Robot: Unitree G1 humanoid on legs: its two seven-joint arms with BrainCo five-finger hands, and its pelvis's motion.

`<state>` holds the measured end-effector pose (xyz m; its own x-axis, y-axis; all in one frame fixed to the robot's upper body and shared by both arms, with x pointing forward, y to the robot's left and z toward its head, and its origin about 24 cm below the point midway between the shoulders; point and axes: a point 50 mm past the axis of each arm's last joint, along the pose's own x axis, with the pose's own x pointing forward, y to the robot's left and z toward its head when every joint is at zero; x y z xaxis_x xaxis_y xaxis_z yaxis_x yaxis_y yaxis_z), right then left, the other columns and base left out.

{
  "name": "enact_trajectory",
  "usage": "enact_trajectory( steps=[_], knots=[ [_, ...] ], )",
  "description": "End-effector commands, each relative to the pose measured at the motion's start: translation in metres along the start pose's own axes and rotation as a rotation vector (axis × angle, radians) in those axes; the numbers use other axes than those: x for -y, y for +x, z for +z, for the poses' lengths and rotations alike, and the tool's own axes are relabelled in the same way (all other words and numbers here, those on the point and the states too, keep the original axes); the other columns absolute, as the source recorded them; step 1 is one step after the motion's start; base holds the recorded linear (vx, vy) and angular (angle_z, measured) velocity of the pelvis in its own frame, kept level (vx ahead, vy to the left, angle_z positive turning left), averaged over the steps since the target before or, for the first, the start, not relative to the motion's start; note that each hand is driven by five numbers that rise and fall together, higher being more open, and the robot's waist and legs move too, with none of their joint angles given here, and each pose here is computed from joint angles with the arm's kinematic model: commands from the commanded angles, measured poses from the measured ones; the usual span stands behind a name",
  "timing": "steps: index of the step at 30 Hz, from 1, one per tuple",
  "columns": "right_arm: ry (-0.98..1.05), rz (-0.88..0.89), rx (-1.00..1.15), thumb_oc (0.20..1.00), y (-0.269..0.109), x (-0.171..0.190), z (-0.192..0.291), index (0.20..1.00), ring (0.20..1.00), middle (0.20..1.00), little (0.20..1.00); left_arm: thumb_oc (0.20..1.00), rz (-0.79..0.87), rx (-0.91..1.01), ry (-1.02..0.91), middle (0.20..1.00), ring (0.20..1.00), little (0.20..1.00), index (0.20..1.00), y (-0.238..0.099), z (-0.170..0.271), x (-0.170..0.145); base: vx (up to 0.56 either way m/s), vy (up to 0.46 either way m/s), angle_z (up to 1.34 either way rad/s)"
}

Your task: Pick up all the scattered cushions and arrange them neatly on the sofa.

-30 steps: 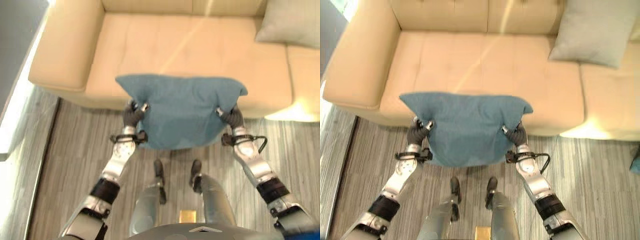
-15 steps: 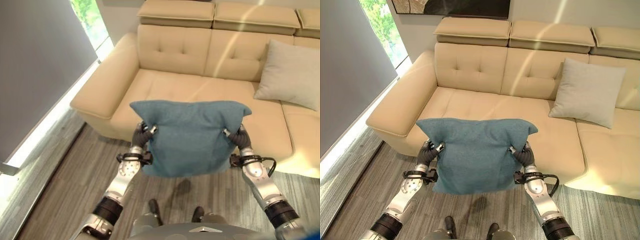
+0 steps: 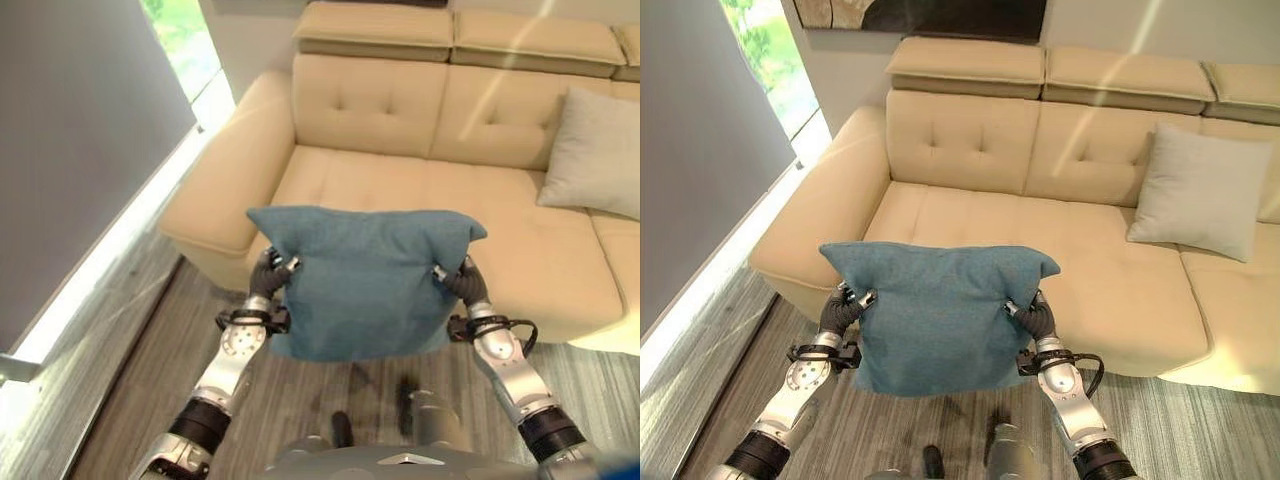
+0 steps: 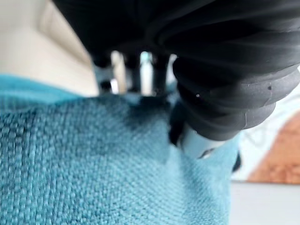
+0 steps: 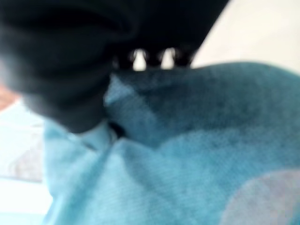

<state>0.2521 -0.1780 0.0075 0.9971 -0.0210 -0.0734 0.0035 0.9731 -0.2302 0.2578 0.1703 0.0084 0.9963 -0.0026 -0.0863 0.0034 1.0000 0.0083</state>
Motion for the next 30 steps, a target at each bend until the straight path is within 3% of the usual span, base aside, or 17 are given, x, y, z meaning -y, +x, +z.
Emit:
enact_trajectory(
  steps=[1, 13, 30],
  knots=[
    [0.028, -0.017, 0.275, 0.200, 0.020, 0.006, 0.055, 0.200, 0.200, 0.200, 0.200, 0.200, -0.076, 0.214, -0.037, 0.200, 0.200, 0.200, 0.200, 0.008, 0.039, 0.016, 0.21, -0.121, 0.48],
    [0.020, -0.069, 0.205, 0.200, 0.007, 0.027, 0.037, 0.200, 0.200, 0.200, 0.200, 0.200, -0.107, 0.163, -0.072, 0.200, 0.200, 0.200, 0.200, 0.002, 0.029, 0.022, 0.13, -0.123, 0.31],
    [0.038, -0.028, 0.236, 0.200, 0.017, 0.007, 0.046, 0.200, 0.200, 0.200, 0.200, 0.200, -0.073, 0.195, -0.028, 0.200, 0.200, 0.200, 0.200, 0.001, 0.036, 0.007, 0.07, 0.117, -0.45]
  ],
)
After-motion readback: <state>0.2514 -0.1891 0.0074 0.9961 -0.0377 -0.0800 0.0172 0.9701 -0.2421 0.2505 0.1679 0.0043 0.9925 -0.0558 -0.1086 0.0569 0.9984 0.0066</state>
